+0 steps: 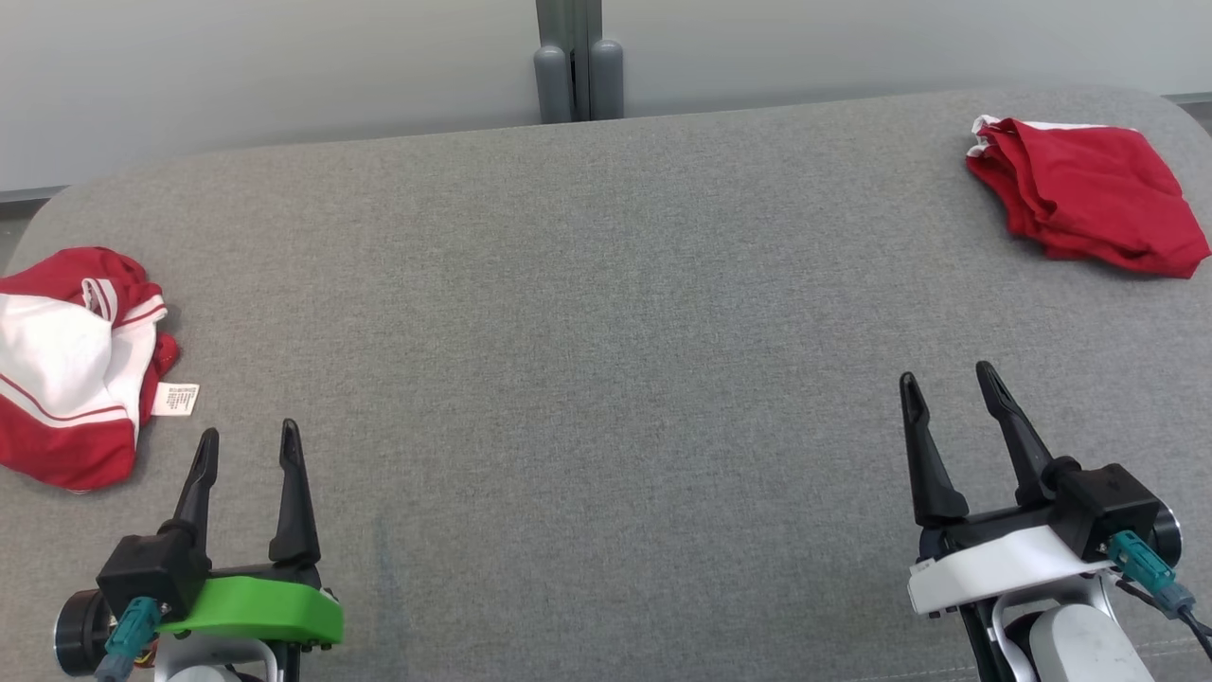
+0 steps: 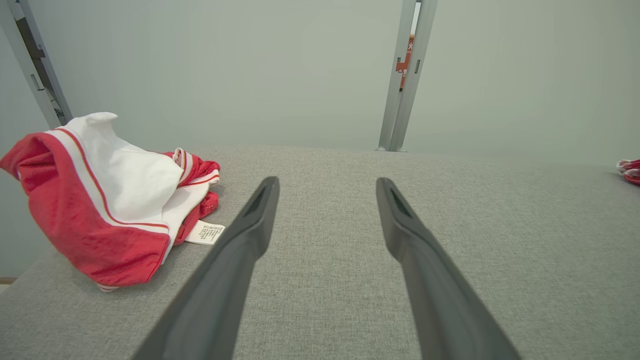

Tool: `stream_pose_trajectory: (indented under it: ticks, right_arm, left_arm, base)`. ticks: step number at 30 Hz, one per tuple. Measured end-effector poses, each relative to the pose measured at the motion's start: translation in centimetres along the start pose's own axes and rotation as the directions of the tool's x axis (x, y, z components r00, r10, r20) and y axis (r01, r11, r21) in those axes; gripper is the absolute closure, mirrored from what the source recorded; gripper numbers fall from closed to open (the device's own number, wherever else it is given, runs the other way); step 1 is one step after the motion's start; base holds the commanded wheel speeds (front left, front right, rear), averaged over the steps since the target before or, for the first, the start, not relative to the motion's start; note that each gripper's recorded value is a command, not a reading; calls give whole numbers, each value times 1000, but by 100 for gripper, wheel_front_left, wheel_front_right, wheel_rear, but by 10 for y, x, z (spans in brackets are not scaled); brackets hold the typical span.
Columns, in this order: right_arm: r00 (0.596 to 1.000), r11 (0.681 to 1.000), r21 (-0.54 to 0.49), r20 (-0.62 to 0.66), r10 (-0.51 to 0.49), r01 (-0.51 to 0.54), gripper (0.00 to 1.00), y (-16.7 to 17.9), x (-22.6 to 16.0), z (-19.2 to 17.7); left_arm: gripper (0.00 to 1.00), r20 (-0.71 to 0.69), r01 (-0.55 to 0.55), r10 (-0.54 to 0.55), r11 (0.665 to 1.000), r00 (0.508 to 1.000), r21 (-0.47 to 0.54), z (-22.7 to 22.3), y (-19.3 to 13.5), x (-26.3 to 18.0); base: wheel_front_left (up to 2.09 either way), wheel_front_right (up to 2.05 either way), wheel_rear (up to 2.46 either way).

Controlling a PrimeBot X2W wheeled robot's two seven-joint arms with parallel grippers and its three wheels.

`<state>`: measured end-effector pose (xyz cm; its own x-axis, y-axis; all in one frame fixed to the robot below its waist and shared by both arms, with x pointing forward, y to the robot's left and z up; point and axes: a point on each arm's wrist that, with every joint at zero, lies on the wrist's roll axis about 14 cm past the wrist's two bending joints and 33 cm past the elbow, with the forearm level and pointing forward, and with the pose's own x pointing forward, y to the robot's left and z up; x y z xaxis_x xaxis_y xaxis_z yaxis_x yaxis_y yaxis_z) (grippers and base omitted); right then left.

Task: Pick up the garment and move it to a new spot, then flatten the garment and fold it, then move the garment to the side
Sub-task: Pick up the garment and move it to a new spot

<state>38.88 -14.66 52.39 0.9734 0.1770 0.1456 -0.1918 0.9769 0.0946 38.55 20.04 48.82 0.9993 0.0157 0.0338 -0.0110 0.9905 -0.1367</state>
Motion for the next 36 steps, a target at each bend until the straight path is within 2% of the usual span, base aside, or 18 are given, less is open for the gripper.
stream_pose_trajectory:
  ticks: [17,26,36]
  right_arm:
    - [1000,1000,8,-6,2,-2,0,2,2,-3]
    - [999,999,16,-23,49,-49,0,16,12,-11]
    - [982,983,46,-62,178,-175,0,56,32,-31]
  left_arm:
    - [0,1,-7,7,1000,1000,1,0,2,-2]
    - [0,11,-91,91,996,996,13,5,31,-14]
    - [0,26,-246,245,969,969,33,14,80,-45]
  base:
    - [0,0,0]
    - [0,0,0]
    - [0,0,0]
